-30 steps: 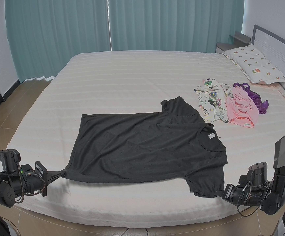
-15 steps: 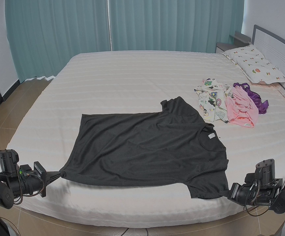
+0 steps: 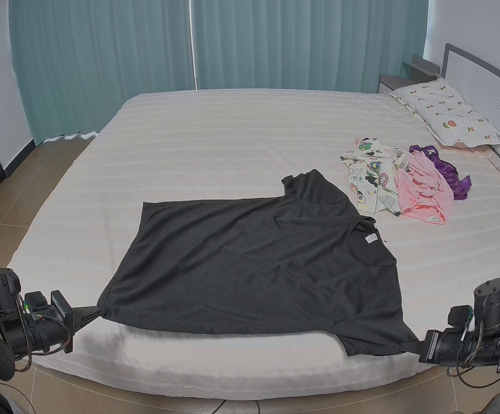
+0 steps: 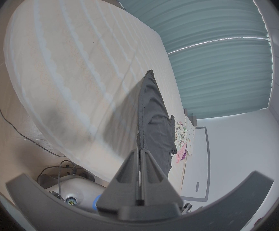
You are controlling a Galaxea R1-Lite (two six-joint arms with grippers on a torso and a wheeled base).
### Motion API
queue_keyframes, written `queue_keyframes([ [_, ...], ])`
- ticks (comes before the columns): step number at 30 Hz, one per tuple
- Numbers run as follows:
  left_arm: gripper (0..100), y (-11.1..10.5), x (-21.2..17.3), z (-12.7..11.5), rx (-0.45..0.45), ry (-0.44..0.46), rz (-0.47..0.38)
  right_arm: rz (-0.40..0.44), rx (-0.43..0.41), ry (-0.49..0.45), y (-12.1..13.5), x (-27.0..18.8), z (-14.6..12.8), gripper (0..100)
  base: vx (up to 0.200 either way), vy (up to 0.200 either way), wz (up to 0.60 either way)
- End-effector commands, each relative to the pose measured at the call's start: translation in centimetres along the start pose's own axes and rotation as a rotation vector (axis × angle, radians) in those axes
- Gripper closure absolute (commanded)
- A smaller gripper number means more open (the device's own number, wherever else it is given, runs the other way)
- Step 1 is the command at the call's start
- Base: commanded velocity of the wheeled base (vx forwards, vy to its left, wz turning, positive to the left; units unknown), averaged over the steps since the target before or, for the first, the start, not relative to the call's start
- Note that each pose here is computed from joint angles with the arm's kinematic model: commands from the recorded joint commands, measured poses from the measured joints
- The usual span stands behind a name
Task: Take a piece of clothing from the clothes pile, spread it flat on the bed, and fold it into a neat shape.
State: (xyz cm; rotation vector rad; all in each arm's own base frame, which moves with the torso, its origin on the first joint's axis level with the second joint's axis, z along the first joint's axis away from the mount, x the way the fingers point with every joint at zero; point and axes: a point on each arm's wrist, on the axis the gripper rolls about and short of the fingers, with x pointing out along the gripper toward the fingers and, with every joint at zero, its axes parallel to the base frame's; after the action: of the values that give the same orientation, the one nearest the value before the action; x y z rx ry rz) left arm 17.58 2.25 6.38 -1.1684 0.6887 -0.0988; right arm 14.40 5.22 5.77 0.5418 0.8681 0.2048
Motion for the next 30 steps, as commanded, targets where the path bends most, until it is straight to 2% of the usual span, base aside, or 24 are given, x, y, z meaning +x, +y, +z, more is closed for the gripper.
queue_keyframes([
  [1, 100, -0.1, -0.9, -0.7, 0.034, 0.002, 0.008, 0.052, -0.032, -0.070, 0.8, -2.0, 0.5, 100, 0.000, 0.000, 0.00],
  [9, 100, 0.0, -1.9, -1.6, 0.094, 0.033, 0.060, 0.052, -0.049, -0.063, 1.3, -3.7, 0.7, 100, 0.000, 0.000, 0.00],
  [15, 100, 0.0, -1.7, -1.3, 0.080, 0.047, 0.119, 0.032, -0.056, -0.003, 1.2, -4.1, 0.4, 100, 0.000, 0.000, 0.00],
  [18, 100, 0.2, -1.8, -1.5, 0.122, 0.060, 0.164, 0.019, -0.064, 0.015, 1.1, -4.0, 0.2, 100, 0.000, 0.000, 0.00],
  [19, 100, 0.0, -1.9, -1.5, 0.137, 0.043, 0.203, 0.001, -0.077, 0.041, 0.9, -3.9, 0.0, 100, 0.000, 0.000, 0.00],
  [24, 100, -0.6, -2.1, -1.7, 0.136, 0.061, 0.243, -0.038, -0.103, 0.100, 0.5, -3.8, -0.4, 100, 0.000, 0.000, 0.00],
  [27, 100, -1.3, -2.5, -2.1, 0.125, 0.121, 0.285, -0.058, -0.113, 0.132, 0.4, -3.9, -0.6, 100, 0.000, 0.000, 0.00],
  [30, 100, -1.4, -3.0, -2.3, 0.159, 0.155, 0.316, -0.074, -0.120, 0.160, 0.2, -3.8, -0.9, 100, 0.000, 0.000, 0.00],
])
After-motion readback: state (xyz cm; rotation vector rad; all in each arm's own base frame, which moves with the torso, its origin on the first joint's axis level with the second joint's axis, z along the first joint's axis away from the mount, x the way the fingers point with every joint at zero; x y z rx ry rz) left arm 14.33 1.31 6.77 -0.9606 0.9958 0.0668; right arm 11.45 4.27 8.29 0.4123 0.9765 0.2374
